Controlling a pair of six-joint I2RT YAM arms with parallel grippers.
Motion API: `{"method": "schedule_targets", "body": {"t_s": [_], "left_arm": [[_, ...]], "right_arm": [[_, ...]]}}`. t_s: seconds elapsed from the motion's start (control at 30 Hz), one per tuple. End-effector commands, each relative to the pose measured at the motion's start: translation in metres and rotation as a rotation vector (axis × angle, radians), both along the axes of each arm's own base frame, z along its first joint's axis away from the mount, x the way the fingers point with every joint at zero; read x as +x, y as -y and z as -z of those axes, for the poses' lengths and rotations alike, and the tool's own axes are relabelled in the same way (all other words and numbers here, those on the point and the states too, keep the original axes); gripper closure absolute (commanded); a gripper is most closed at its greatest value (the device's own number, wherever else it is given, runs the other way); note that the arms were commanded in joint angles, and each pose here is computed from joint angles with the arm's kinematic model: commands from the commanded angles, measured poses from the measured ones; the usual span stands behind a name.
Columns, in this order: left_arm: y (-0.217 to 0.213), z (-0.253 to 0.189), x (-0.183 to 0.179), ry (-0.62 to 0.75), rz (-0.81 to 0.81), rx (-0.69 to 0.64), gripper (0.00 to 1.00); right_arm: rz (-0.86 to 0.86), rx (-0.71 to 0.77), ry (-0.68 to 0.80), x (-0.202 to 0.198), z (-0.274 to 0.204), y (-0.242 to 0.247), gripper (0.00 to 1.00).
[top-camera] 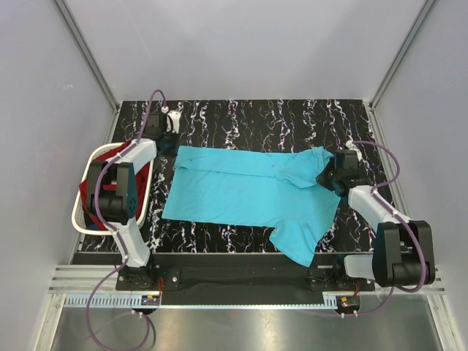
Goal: Fold and stack the t-shirts
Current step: Fold the tshirt
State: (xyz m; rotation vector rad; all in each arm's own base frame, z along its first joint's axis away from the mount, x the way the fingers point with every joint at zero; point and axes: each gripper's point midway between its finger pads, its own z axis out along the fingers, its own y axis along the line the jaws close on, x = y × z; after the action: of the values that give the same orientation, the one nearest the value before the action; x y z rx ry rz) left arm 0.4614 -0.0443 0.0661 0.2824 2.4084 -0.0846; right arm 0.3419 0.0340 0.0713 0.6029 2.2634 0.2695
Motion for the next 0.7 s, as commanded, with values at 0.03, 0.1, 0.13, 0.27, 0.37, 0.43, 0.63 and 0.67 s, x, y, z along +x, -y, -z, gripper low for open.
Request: {"method": "schedule_targets", "body": {"t_s": [0.03, 0.1, 0.13, 0.27, 0.37, 0.43, 0.63, 0.67], "left_arm": [[0.002, -0.046, 0.015, 0.109, -0.073, 0.078, 0.71], [0.009, -0.049, 0.013, 0.111, -0.077, 0.087, 0.7], [0.009, -0.051, 0.014, 0.117, -0.096, 0.083, 0.7], [0.03, -0.048, 0.012, 0.096, -0.075, -0.009, 0.69], [0.043, -0.035, 0.011, 0.043, -0.077, -0.083, 0.68], [0.048, -0.019, 0.007, -0.016, -0.079, -0.109, 0.67], [0.042, 0.014, 0.001, -0.144, -0.113, -0.074, 0.67], [0.04, 0.012, 0.005, -0.141, -0.123, -0.061, 0.67]], "right_arm": [[0.056, 0.059, -0.013, -0.01, -0.013, -0.003, 0.71], [0.094, 0.037, -0.024, -0.012, -0.019, 0.004, 0.69], [0.101, 0.032, -0.015, -0.01, -0.026, 0.006, 0.68], [0.139, -0.006, -0.03, -0.009, -0.031, 0.015, 0.63], [0.135, -0.045, -0.083, -0.001, -0.022, 0.02, 0.6], [0.119, -0.045, -0.096, 0.01, -0.024, 0.018, 0.59], [0.072, -0.07, -0.122, 0.054, -0.02, 0.026, 0.58], [0.041, -0.071, -0.148, 0.06, -0.011, 0.025, 0.58]]}}
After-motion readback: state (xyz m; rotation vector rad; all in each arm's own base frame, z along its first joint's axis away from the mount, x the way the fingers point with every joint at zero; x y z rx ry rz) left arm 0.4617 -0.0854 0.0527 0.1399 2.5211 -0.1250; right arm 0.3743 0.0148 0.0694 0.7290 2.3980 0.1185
